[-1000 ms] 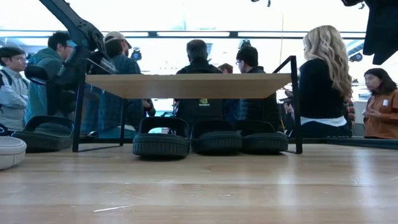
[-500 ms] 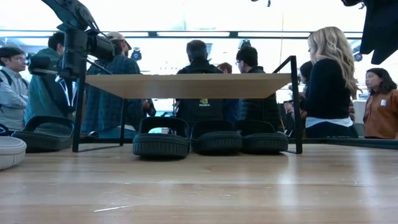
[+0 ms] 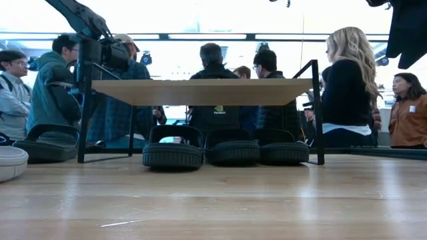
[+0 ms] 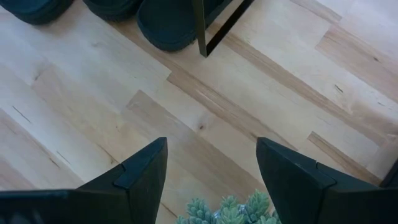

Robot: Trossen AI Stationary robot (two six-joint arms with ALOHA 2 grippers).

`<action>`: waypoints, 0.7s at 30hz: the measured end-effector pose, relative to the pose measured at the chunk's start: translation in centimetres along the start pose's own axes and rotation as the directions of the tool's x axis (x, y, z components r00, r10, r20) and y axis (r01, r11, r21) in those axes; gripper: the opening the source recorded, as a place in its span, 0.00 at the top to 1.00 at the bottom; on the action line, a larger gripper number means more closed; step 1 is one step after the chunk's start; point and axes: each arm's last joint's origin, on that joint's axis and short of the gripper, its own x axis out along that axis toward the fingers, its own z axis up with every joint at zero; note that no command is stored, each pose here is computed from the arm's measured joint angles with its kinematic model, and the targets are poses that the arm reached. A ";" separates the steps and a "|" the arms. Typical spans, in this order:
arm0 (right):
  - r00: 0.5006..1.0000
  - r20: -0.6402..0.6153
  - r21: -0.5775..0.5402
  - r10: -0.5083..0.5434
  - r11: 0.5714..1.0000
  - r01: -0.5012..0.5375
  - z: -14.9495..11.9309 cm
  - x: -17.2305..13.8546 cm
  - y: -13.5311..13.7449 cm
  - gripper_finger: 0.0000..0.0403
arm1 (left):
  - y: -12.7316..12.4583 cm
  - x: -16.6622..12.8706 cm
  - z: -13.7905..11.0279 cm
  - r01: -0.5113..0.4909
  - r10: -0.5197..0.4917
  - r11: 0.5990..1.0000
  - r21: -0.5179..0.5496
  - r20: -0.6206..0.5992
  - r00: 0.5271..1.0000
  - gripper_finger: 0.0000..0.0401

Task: Pick and place slides into the shelf
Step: Adjust the black slide

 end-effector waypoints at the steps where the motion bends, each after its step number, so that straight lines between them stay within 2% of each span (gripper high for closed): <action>1: 1.000 0.000 0.000 0.000 1.000 0.000 0.0 0.0 0.0 0.41 | 0.0 0.3 -0.1 -0.012 0.012 1.000 -0.019 0.001 1.000 0.98; 4: 1.000 -0.021 0.001 0.000 1.000 0.000 -0.1 0.0 0.0 0.41 | 0.3 1.3 -0.7 -0.077 0.077 0.994 -0.080 -0.002 0.997 0.98; 8: 0.999 -0.046 0.003 0.005 1.000 -0.005 -0.1 -0.2 0.1 0.41 | 1.8 2.8 -1.0 -0.207 0.211 0.966 -0.153 0.009 0.977 0.98; 13: 0.999 -0.053 -0.007 0.012 1.000 -0.012 0.0 -0.4 0.2 0.41 | 2.4 3.6 -0.9 -0.191 0.206 0.968 -0.163 0.075 0.976 0.98; 21: 0.999 -0.053 -0.020 0.010 1.000 -0.011 0.0 -0.4 0.1 0.41 | 1.5 3.9 -0.7 -0.091 0.119 0.979 -0.181 0.153 0.981 0.98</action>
